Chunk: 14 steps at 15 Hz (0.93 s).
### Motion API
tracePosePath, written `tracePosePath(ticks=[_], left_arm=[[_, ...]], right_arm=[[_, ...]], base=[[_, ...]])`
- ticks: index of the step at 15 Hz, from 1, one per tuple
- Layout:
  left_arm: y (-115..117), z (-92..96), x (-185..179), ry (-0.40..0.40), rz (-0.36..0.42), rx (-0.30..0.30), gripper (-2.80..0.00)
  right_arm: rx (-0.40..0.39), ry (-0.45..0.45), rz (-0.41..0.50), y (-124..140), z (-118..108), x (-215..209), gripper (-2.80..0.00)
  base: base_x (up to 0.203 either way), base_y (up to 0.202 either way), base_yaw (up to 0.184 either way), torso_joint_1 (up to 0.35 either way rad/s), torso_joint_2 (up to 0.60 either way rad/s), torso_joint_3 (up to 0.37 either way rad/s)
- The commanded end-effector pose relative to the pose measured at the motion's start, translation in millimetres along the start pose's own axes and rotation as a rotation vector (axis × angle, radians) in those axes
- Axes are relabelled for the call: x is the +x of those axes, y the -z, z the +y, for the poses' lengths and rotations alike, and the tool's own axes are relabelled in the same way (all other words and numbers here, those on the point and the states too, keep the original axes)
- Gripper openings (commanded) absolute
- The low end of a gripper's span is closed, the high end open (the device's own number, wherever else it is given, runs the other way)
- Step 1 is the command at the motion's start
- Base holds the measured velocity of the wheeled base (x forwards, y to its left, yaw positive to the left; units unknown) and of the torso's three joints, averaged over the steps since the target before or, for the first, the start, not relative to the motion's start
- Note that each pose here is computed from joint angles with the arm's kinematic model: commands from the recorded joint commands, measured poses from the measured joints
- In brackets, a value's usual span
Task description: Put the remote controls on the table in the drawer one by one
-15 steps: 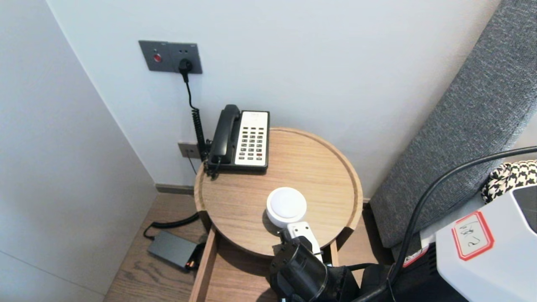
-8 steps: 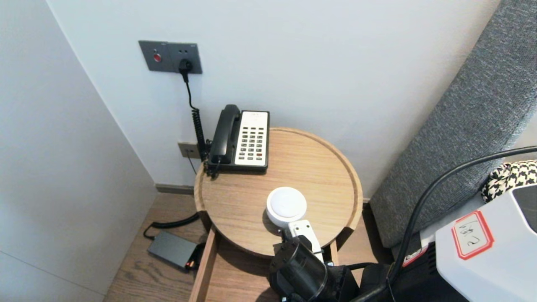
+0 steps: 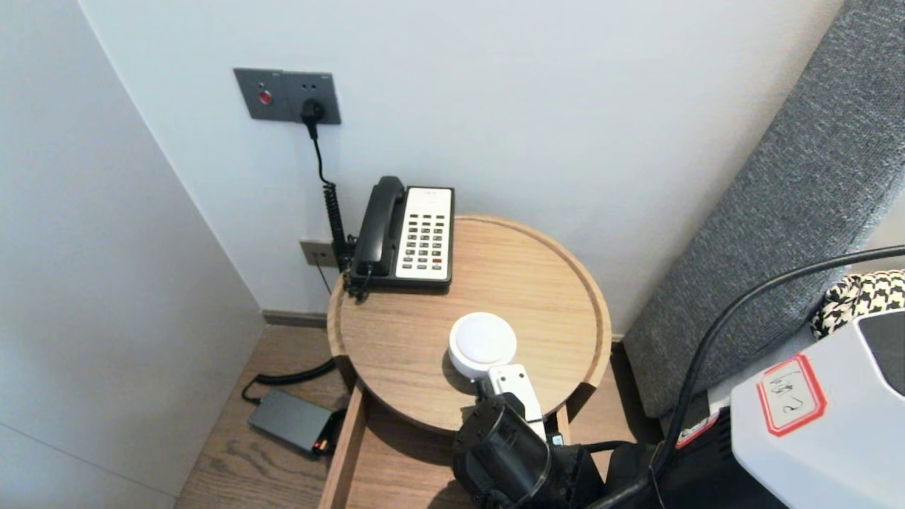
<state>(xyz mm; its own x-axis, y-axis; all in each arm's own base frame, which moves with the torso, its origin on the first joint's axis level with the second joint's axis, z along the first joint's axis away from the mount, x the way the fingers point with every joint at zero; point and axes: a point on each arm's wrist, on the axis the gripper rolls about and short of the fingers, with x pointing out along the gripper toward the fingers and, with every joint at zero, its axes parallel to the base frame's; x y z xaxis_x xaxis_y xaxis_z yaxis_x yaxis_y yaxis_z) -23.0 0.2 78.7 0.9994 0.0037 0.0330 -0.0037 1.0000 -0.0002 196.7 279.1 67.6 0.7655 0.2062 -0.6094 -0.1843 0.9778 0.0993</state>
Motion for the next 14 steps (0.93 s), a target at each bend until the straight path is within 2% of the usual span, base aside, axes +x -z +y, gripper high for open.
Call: tracePosePath(ticks=[1, 6, 14], left_arm=[[3, 0.0, 1, -0.001, 0.008, 0.0, -2.8], [3, 0.0, 1, -0.001, 0.008, 0.0, -2.8], [3, 0.0, 1, -0.001, 0.008, 0.0, -2.8]], right_arm=[[0.013, -0.003, -0.018, 4, -3, 5, -2.8], [0.002, 0.012, -0.001, 14, -11, 6, -2.8], [0.003, -0.025, -0.036, 6, -14, -19, -2.8]], base=[[0.0, 0.0, 0.0, 0.0, 0.0, 0.0], [0.0, 0.0, 0.0, 0.0, 0.0, 0.0], [0.0, 0.0, 0.0, 0.0, 0.0, 0.0]])
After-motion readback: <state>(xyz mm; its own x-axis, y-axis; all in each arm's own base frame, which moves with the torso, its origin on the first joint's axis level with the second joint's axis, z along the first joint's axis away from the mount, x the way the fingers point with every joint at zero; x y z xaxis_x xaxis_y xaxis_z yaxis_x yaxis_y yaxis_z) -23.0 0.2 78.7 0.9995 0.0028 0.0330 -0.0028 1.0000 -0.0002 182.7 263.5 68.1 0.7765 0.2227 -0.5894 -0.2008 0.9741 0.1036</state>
